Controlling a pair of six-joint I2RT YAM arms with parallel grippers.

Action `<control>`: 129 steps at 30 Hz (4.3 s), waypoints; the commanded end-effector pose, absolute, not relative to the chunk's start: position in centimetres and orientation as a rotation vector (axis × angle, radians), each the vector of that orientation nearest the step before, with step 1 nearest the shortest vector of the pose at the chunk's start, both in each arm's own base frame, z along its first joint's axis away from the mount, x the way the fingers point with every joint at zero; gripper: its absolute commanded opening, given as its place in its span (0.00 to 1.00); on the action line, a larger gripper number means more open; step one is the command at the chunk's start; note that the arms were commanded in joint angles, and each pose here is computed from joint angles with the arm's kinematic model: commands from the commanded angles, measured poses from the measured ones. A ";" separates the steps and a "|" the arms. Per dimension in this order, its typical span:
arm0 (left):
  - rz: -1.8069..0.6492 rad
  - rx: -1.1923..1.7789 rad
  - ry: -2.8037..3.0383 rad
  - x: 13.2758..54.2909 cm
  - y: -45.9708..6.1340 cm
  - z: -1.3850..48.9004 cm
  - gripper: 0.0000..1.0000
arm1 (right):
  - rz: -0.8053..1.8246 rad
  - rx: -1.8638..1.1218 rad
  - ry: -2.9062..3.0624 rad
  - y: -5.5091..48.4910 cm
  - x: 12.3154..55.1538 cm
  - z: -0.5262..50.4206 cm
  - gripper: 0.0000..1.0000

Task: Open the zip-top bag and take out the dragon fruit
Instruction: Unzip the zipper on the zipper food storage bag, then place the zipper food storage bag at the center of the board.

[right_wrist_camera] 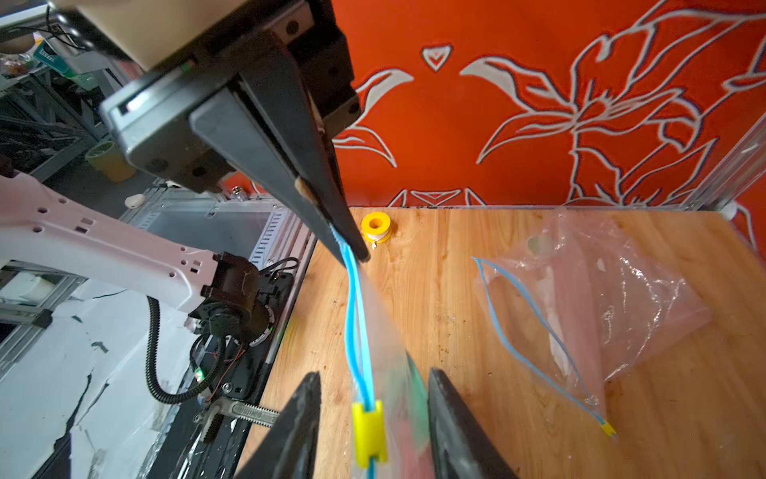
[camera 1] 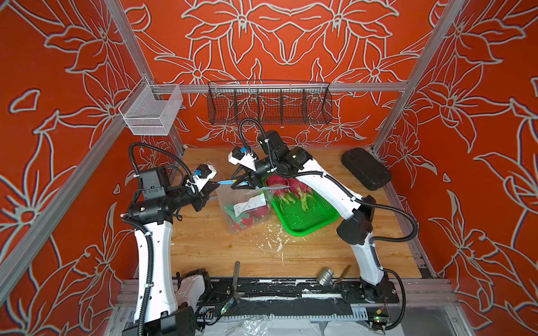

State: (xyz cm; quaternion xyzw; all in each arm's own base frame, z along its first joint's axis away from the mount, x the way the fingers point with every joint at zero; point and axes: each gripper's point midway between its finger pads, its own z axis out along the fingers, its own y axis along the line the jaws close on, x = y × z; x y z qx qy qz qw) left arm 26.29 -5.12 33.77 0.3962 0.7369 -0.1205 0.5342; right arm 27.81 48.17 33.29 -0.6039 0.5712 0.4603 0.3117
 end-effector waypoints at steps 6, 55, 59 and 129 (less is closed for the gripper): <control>-0.242 0.967 1.708 25.8 -5.3 34.5 0.00 | 1.254 -1.612 1.474 47.5 26.3 34.8 0.31; 0.215 0.605 1.979 31.8 8.7 34.3 0.00 | 0.941 -1.426 1.621 36.7 30.3 34.0 0.02; 0.142 0.633 1.957 31.0 7.2 34.7 0.00 | 0.735 -1.294 1.618 35.3 34.2 33.6 0.05; -0.452 1.472 2.285 22.3 -13.0 15.3 0.91 | 0.742 -0.121 2.091 31.3 18.3 14.5 0.59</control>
